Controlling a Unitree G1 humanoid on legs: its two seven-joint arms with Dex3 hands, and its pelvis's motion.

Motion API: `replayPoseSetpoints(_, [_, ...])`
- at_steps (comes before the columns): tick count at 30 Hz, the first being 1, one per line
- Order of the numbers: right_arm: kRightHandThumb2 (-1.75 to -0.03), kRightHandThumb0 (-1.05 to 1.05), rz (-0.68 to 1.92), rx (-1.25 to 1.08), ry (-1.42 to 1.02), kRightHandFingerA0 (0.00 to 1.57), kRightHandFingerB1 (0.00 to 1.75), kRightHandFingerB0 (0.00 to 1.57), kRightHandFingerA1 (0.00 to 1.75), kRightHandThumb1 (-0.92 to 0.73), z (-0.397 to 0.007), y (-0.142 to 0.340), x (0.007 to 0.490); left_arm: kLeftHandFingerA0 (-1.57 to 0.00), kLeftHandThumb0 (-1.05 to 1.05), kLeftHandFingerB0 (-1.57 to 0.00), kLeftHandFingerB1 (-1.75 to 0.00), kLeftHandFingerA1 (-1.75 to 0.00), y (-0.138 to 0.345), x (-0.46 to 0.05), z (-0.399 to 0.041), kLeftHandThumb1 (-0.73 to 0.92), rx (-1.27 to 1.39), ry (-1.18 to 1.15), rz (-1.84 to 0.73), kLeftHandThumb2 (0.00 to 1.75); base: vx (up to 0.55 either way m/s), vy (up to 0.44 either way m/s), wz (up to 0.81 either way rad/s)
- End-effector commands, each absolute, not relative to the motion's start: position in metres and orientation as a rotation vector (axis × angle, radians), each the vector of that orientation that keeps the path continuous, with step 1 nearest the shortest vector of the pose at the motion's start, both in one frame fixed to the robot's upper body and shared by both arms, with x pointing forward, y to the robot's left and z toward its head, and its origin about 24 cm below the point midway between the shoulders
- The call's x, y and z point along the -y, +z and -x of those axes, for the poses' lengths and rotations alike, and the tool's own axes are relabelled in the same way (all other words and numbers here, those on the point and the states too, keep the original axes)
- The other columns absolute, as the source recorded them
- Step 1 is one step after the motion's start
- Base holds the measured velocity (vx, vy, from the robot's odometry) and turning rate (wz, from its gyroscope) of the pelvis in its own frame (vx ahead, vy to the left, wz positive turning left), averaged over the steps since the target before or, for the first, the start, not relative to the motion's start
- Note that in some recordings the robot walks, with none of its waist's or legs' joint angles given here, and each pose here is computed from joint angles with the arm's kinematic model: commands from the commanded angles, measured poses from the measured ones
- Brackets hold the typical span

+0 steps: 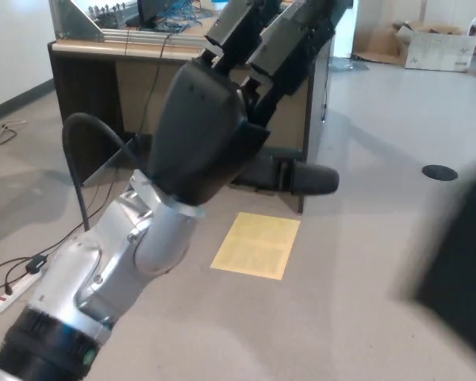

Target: A person hands over a black lunchbag to the robot and the robot uses its left hand to grab the strips of the lunchbag, the gives it back to the person.

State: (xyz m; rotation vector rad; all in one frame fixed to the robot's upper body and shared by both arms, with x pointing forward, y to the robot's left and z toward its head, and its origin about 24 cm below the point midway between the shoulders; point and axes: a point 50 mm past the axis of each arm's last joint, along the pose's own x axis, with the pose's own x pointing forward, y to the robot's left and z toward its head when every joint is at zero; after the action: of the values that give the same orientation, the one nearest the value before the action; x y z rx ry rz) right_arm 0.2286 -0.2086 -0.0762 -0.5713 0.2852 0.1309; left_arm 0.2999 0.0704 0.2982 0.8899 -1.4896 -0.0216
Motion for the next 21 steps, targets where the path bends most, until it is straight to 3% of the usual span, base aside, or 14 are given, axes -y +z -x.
replayPoseSetpoints(1, [-0.59, -0.34, 0.609, -0.302, 0.112, 0.58, 0.43, 0.51, 0.46, -0.66, -0.217, -0.08, 0.219, 0.0, -1.04, 0.0, 0.0, 0.0, 0.299, -0.098, -0.273, 0.6, 1.156, -0.299, -0.901, 0.62, 0.0, 0.0, 0.0])
replayPoseSetpoints(10, [-0.59, -0.34, 0.597, -0.303, 0.093, 0.58, 0.43, 0.52, 0.46, -0.65, -0.217, -0.079, 0.222, 0.0, -0.93, 0.0, 0.0, 0.0, 0.241, -0.174, -0.257, 0.57, 0.942, -0.185, -0.83, 0.58, 0.0, 0.0, 0.0])
replayPoseSetpoints(11, [-0.59, -0.36, 0.606, -0.302, 0.099, 0.56, 0.43, 0.51, 0.45, -0.67, -0.215, -0.08, 0.224, 0.0, -0.85, 0.0, 0.0, -0.05, 0.215, -0.195, -0.253, 0.5, 0.854, -0.181, -0.824, 0.87, 0.0, 0.0, 0.0])
replayPoseSetpoints(13, [-0.59, -0.36, 0.607, -0.301, 0.099, 0.56, 0.43, 0.51, 0.45, -0.67, -0.214, -0.08, 0.225, 0.0, -0.85, 0.0, 0.0, -0.05, 0.206, -0.201, -0.251, 0.5, 0.824, -0.186, -0.82, 0.87, 0.0, 0.0, 0.0])
replayPoseSetpoints(18, [-0.59, -0.36, 0.601, -0.306, 0.069, 0.57, 0.43, 0.52, 0.45, -0.66, -0.212, -0.082, 0.224, 0.0, -0.8, 0.0, -0.02, -0.01, 0.122, -0.25, -0.221, 0.51, 0.494, -0.105, -0.799, 0.82, 0.0, 0.0, 0.0])
replayPoseSetpoints(21, [-0.59, -0.36, 0.605, -0.301, 0.063, 0.57, 0.43, 0.52, 0.45, -0.66, -0.212, -0.08, 0.225, 0.0, -0.73, -0.02, -0.14, -0.1, 0.084, -0.271, -0.204, 0.48, 0.329, -0.066, -0.81, 0.83, 0.0, 0.0, 0.0])
